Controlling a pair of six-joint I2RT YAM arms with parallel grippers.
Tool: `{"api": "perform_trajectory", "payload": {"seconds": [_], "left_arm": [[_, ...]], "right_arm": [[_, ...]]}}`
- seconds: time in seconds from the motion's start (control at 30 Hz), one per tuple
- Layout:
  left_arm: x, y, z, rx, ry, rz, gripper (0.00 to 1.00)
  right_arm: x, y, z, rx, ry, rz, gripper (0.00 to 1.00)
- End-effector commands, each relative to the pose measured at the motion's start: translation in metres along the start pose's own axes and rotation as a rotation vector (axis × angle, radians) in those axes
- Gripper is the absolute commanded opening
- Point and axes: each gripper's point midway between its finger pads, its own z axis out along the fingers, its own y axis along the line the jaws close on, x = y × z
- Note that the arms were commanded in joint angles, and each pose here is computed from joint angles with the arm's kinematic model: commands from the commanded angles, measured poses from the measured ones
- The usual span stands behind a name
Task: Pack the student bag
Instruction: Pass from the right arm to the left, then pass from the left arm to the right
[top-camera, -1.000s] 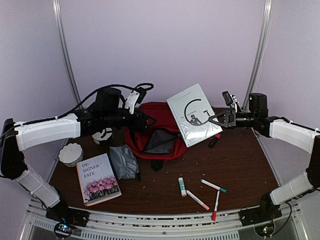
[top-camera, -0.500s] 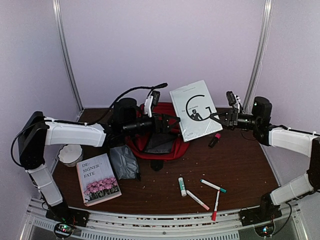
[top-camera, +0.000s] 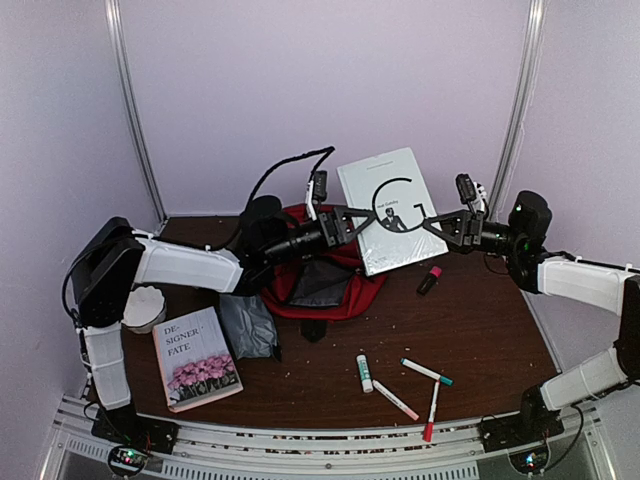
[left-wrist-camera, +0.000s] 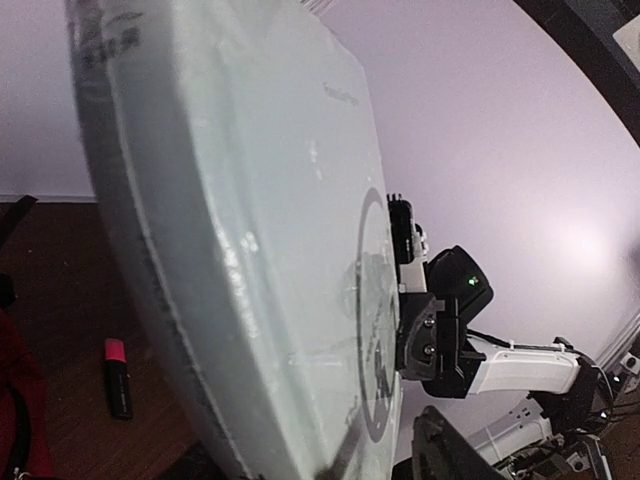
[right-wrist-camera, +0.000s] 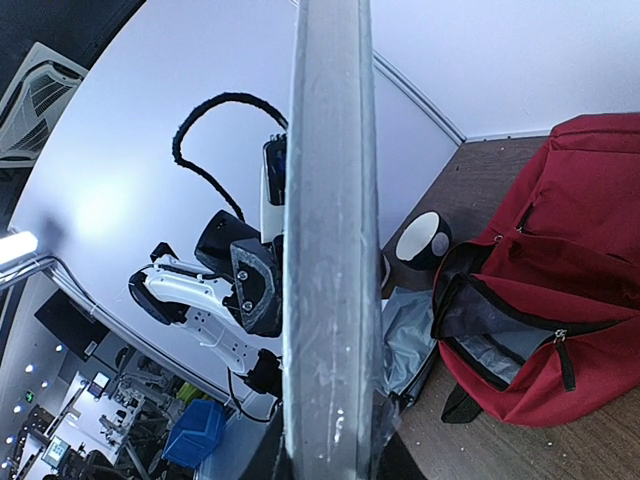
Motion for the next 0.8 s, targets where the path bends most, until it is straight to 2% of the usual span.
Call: {"api": "perform_trajectory", "payload": {"seconds": [0.0, 0.1, 0.33, 0.37, 0.47, 0.53, 0.63, 0.77], "left_arm": [[-0.024, -0.044, 0.002, 0.201, -0.057, -0.006, 0.54], [-0.026, -0.050, 0.002, 0.228, -0.060, 0.000, 0.43], [-0.026, -0.064, 0.001, 0.324, -0.017, 0.029, 0.05], [-0.027, -0.063, 0.000, 0.330, -0.020, 0.016, 0.01], [-0.029, -0.059, -0.003, 0.339, -0.035, -0.008, 0.00], [-0.029, -0.057, -0.005, 0.341, -0.040, -0.014, 0.00], [-0.030, -0.059, -0.005, 0.349, -0.036, -0.017, 0.00], [-0.032, -0.060, -0.006, 0.358, -0.032, -0.022, 0.00]], "right_arm": [[-0.013, 0.031, -0.002, -0.069, -0.033, -0.151, 0.00], [-0.008, 0.028, 0.001, -0.060, -0.015, -0.152, 0.00], [0.005, 0.011, 0.007, 0.010, 0.053, -0.165, 0.00], [0.007, 0.009, 0.007, 0.017, 0.063, -0.161, 0.06], [0.012, 0.007, 0.009, 0.024, 0.086, -0.171, 0.39], [0.016, 0.003, 0.010, 0.040, 0.103, -0.178, 0.49], [0.021, -0.002, 0.013, 0.053, 0.129, -0.179, 0.53], [0.027, -0.006, 0.018, 0.037, 0.160, -0.147, 0.51]]}}
